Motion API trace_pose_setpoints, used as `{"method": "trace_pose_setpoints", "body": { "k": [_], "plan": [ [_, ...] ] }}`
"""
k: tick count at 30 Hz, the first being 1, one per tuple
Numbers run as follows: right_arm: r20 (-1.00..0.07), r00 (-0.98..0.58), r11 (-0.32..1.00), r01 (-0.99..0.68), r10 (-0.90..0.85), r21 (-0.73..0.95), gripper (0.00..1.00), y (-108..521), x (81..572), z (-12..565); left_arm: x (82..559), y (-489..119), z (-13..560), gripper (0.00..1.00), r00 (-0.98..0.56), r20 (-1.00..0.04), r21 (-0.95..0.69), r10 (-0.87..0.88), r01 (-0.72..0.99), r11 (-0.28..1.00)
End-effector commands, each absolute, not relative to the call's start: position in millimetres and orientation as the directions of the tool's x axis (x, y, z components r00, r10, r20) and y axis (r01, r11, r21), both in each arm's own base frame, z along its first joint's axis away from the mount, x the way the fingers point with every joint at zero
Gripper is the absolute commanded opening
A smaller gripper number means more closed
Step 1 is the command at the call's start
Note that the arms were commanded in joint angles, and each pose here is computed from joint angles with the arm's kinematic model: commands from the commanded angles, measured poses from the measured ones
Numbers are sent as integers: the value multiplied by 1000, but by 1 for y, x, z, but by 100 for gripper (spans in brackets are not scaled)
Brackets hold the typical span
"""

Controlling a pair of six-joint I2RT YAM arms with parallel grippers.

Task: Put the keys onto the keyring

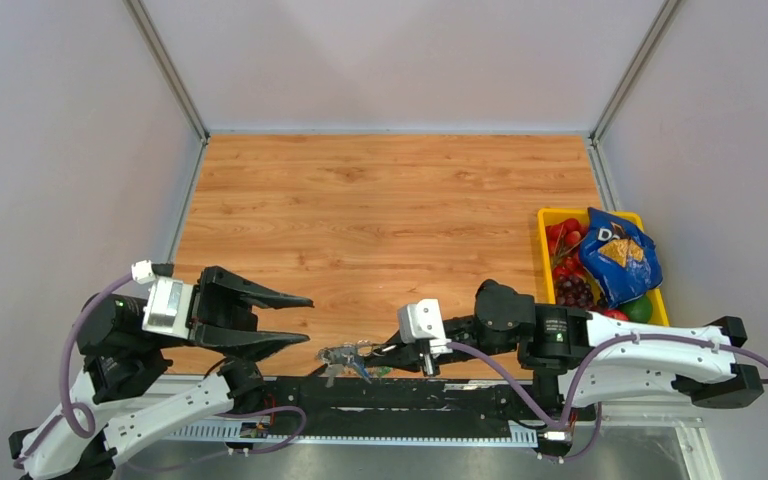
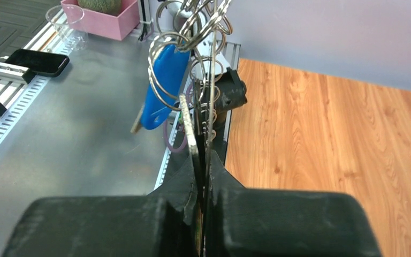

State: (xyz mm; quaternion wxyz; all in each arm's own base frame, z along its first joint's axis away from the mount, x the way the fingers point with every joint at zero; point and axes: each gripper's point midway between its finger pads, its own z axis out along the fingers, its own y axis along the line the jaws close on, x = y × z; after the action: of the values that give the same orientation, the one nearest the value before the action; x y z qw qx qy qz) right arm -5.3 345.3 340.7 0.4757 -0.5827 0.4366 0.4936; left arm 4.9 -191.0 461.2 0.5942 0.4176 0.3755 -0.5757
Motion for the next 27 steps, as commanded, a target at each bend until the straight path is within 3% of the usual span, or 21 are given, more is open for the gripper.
{"method": "trace_pose_setpoints", "body": {
  "k": [1, 6, 13, 27],
  "plan": [
    [-995, 61, -124, -991, -82, -50, 0, 345, -2, 355, 27, -189, 451, 56, 66, -942, 29, -329, 993, 115],
    [-974, 38, -71, -997, -224, -22, 0, 341, 8, 338, 28, -193, 438, 62, 38, -959, 10, -281, 995, 101],
    [-935, 13, -37, -999, -354, 0, 0, 333, 14, 330, 19, -217, 391, 71, -61, -995, -59, -74, 998, -35],
    [-899, -1, -38, -999, -438, 20, 0, 330, 16, 324, 15, -230, 346, 72, -157, -981, -168, 112, 981, -100]
  ]
}}
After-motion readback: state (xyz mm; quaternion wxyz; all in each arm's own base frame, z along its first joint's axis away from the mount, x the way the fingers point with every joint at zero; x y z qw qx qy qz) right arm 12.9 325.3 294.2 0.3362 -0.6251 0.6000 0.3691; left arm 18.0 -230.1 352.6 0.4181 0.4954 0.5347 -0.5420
